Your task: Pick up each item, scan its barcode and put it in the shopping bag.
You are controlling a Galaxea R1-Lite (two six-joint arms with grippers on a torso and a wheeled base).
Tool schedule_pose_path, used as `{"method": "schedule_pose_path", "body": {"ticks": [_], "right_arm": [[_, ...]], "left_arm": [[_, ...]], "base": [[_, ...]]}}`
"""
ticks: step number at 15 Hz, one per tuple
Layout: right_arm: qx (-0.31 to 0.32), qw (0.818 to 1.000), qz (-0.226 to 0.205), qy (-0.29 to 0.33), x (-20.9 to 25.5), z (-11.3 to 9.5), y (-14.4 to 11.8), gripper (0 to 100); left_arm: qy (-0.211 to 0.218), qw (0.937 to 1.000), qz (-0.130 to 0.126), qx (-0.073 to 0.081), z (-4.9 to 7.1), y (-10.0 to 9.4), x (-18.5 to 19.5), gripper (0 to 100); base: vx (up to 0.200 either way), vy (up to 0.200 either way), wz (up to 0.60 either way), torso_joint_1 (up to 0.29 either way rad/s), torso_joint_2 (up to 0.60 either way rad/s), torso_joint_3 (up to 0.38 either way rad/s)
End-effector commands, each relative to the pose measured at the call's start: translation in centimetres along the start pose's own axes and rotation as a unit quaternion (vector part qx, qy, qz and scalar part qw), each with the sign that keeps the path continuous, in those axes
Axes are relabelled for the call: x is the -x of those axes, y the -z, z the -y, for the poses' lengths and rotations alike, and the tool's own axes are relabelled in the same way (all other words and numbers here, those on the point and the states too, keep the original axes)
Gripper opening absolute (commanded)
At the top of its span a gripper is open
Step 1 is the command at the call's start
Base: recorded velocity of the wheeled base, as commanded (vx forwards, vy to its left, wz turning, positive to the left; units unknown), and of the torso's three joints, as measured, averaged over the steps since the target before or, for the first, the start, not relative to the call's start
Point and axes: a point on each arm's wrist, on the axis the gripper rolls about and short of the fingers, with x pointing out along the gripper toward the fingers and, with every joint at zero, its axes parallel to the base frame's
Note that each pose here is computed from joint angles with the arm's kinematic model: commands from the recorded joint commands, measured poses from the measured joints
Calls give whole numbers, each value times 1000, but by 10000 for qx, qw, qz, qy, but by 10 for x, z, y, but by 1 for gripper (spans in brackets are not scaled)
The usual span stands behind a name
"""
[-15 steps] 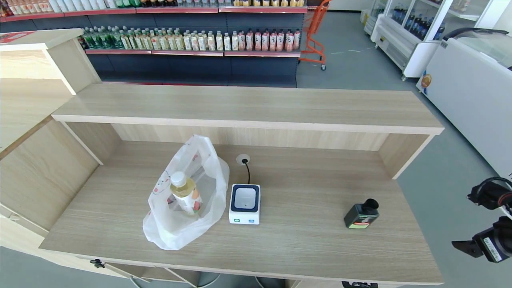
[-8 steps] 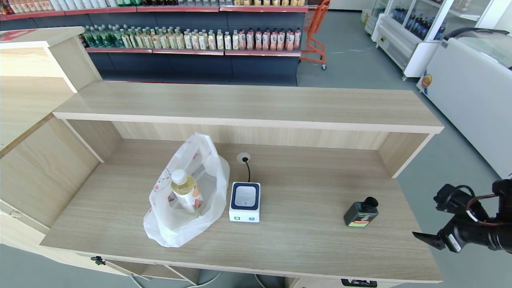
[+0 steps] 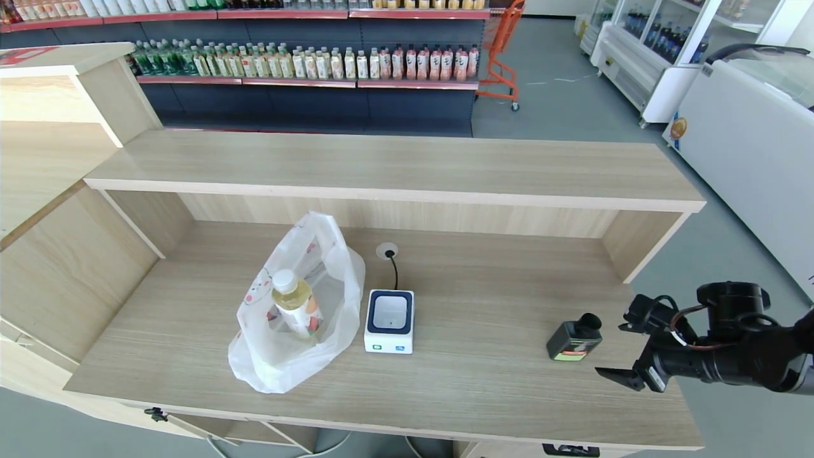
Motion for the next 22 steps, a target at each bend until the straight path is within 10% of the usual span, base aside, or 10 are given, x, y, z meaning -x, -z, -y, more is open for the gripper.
{"method": "schedule_pose_path", "body": {"ticks": [1, 16, 17, 22], "right_arm": [[59, 9999, 51, -144, -19, 0, -3, 100], [603, 9964, 441, -394, -74, 0, -34, 100], [603, 9964, 441, -394, -74, 0, -34, 0], [564, 9967, 414, -413, -71, -1, -31, 0]], "left_arm": [[1, 10000, 3, 1, 0, 0, 0, 100], [1, 10000, 3, 1, 0, 0, 0, 100], [1, 10000, 3, 1, 0, 0, 0, 100], [1, 10000, 3, 1, 0, 0, 0, 100]], "base": [[0, 0, 0, 0, 0, 0], [0, 0, 0, 0, 0, 0], [0, 0, 0, 0, 0, 0], [0, 0, 0, 0, 0, 0]]}}
